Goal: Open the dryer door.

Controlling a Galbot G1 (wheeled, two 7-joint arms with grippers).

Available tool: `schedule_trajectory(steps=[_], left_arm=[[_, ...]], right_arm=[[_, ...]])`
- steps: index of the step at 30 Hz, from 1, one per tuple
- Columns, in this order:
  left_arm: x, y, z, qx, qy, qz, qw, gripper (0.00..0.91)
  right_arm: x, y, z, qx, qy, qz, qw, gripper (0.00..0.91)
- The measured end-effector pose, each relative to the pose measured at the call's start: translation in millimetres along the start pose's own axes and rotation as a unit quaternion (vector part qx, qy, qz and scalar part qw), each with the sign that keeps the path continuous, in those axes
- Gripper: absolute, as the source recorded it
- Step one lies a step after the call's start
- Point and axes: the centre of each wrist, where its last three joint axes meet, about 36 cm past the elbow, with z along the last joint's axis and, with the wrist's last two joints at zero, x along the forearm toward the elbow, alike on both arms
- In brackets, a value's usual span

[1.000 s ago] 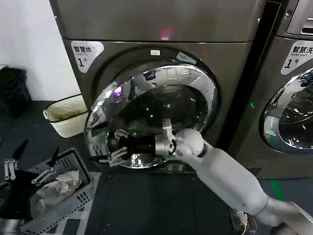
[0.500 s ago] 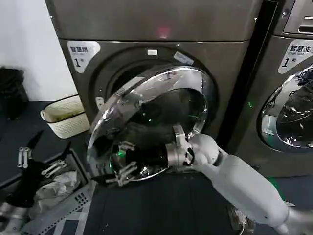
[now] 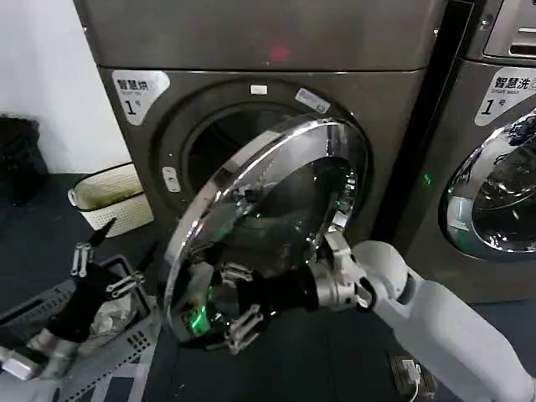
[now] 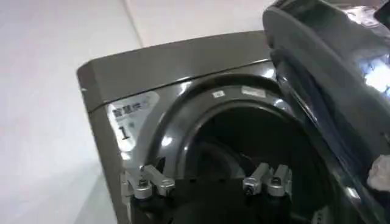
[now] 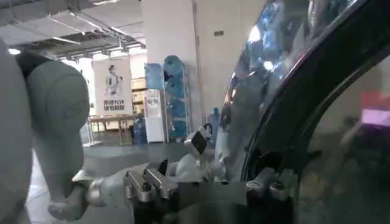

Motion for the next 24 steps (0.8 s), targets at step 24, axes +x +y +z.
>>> schedule_trajectory(steps=[24], left_arm=[[-34.8,-18.4,20.1,0.023,-0.028,0.052,0.998,0.907]], right_arm=[[165.9,104.6,15.0,0.042,0.072,0.322,0.943,0.907]])
